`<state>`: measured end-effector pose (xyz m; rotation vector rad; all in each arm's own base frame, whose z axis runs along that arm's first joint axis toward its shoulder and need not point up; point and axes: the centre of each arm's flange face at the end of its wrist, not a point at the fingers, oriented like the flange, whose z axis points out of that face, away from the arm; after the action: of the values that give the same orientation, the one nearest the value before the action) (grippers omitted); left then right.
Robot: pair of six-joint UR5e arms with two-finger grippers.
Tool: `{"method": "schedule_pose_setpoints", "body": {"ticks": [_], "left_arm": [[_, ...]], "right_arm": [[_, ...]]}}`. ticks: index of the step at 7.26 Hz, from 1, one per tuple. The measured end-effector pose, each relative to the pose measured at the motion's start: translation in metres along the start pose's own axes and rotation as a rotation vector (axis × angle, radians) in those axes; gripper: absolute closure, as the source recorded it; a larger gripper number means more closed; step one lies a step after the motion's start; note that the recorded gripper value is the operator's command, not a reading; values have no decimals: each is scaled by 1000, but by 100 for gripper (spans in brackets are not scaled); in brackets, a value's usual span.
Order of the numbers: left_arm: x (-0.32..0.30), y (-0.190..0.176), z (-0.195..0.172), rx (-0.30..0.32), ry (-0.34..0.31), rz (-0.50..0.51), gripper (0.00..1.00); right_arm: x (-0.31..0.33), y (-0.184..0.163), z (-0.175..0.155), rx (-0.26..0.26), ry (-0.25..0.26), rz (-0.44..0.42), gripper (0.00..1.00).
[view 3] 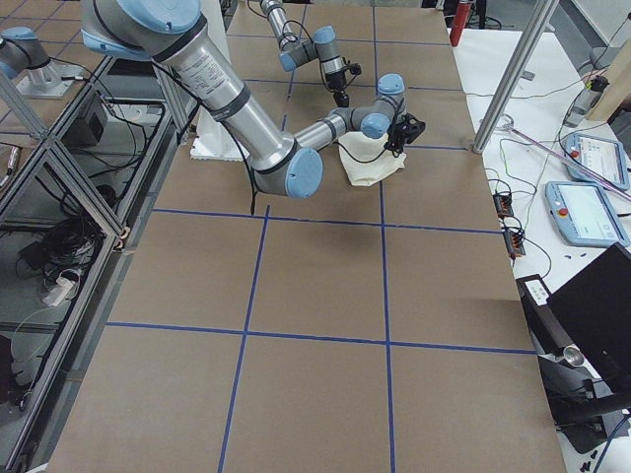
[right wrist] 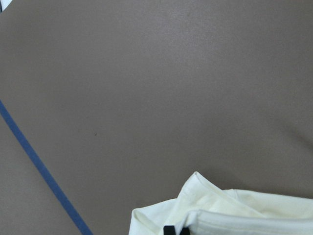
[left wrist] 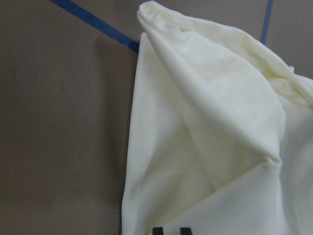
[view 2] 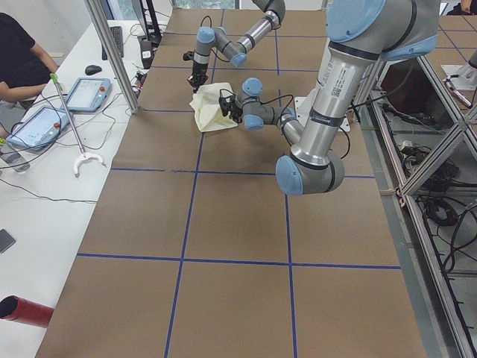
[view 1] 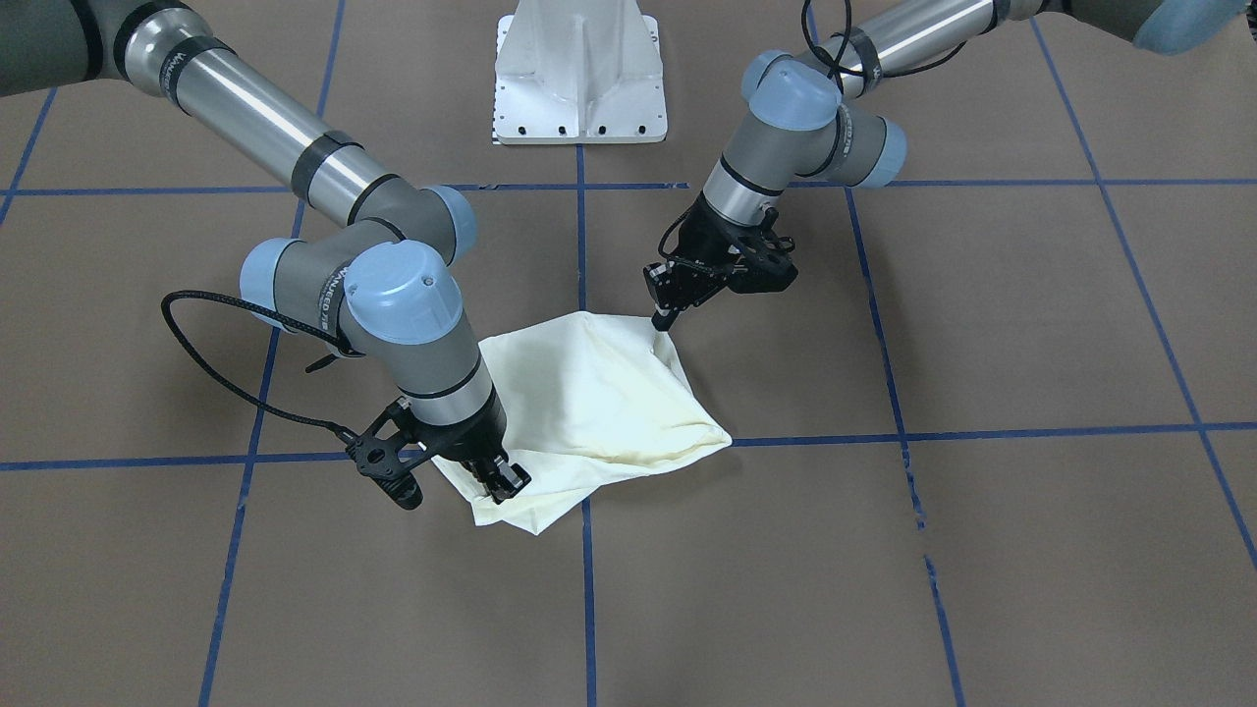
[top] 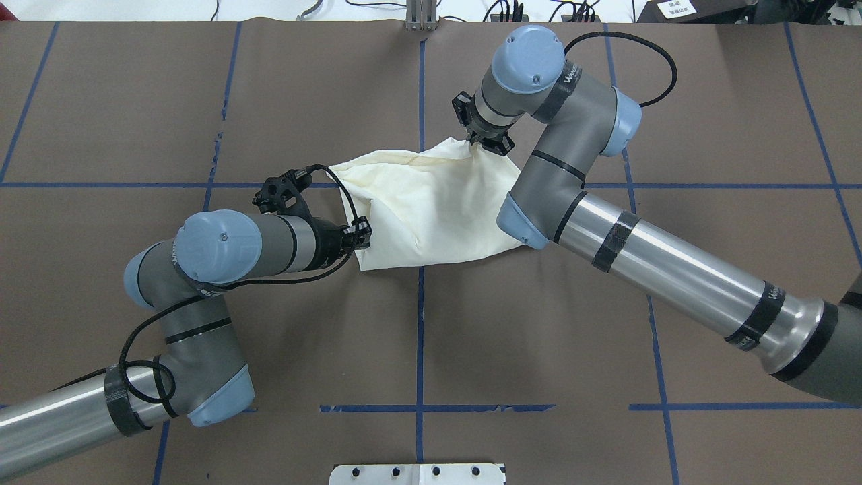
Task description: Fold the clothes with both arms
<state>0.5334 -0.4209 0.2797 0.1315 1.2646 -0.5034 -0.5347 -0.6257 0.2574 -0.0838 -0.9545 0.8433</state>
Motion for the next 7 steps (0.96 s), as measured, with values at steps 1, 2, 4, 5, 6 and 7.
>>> {"method": "schedule_pose_setpoints", "body": {"ticks": [1, 2, 4, 5, 6, 7], "left_arm": [[3, -1, 6, 9, 11, -1, 100], [4, -2, 11, 11, 19, -1, 100], [0, -2, 19, 7, 43, 1, 100], [1, -1, 17, 2, 52, 4, 100], [1, -1, 13, 0, 57, 9, 100], [-5, -4, 11, 12, 49, 11, 100]], "right_arm": [[0, 0, 0, 0, 0, 0, 100], [0, 0, 0, 0, 0, 0, 100], [-2, 1, -1, 0, -3, -1, 100], [-3, 1, -2, 0, -5, -1, 100], [-4, 2, -3, -1, -6, -2, 100], [-4, 1, -3, 1, -7, -1, 100]]}}
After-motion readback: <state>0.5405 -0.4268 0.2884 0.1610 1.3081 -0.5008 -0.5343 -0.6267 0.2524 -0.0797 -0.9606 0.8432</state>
